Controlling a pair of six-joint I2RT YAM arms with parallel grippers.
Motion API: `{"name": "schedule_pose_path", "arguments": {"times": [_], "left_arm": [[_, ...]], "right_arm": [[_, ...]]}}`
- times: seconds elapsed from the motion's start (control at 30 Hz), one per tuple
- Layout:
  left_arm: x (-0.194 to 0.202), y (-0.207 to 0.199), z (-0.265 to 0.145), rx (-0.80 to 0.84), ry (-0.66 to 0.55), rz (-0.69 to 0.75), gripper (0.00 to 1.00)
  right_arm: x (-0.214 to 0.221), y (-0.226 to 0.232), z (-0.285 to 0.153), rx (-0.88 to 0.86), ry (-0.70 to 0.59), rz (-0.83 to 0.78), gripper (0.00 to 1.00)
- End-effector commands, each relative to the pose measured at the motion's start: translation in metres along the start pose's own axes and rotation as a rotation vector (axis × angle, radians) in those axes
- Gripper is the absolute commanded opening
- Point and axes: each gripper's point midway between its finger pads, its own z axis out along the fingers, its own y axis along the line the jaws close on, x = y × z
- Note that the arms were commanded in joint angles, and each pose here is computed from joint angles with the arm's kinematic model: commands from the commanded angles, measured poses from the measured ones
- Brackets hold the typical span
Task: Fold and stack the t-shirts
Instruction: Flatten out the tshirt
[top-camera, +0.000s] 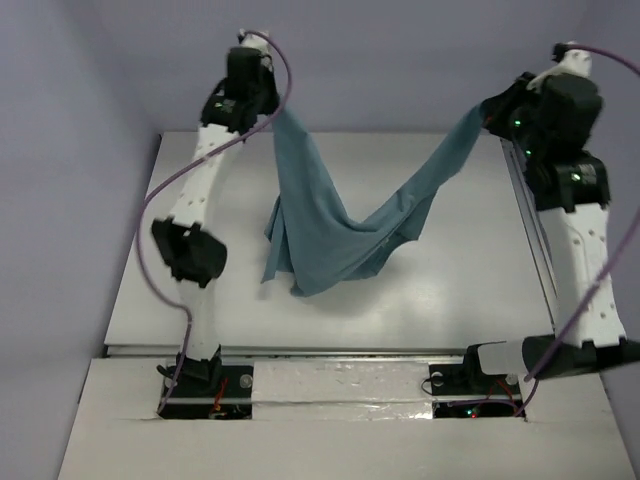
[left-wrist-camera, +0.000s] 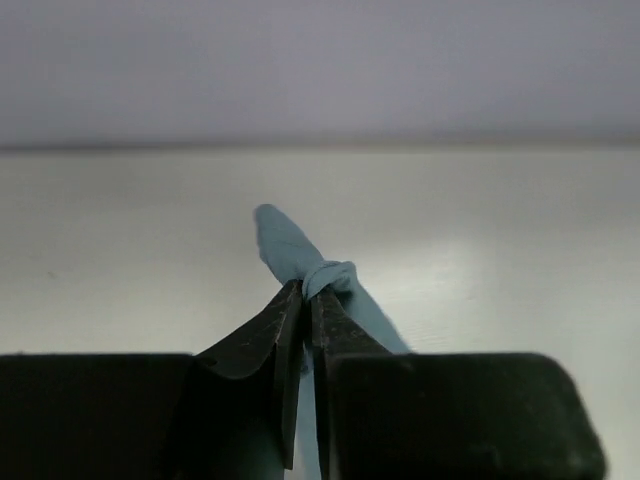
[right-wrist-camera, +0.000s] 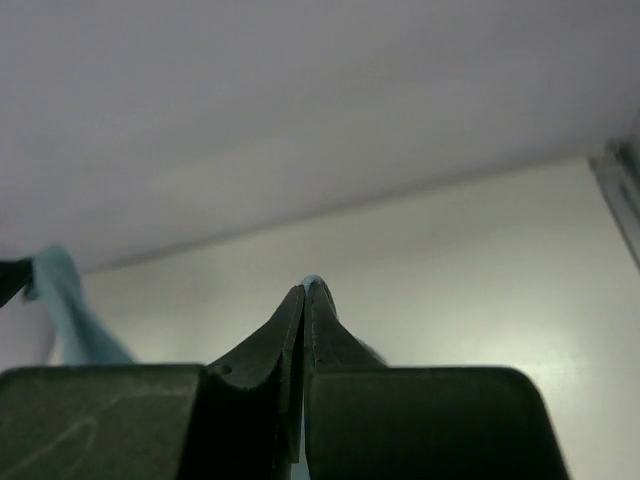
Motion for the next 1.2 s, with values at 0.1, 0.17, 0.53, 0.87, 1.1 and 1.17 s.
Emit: {"name": "schedule_pose_path", "arguments": {"times": [0.1,0.17,0.53,0.87,1.1,1.17], "left_arm": [[0.1,0.018,0.111,-0.077,0.175,-0.02,0.44],[0.111,0.016,0.11,-0.117,0.193,0.012,0.67],[0.217,-0.003,-0.082,-0.117,0.247,-0.085,0.1],[0.367,-0.048,-0.164,0.033,0.573,-0.411,0.05],[0.394,-0.07,-0.18,0.0,0.637,-0.701,0.42],[0.402,-0.075,-0.178,-0.006,0.646,-0.718,0.49]], "right_arm": [[0.052,-0.017,0.028,0.028,0.094,-0.017,0.0],[0.077,-0.033,0.034,0.083,0.154,-0.037,0.0],[0.099,-0.056,0.021,0.154,0.179,-0.073,0.0],[0.098,-0.047,0.009,0.112,0.187,-0.045,0.0],[0.115,-0.045,-0.003,0.082,0.227,-0.019,0.0],[0.116,-0.047,-0.006,0.086,0.232,-0.018,0.0]]}}
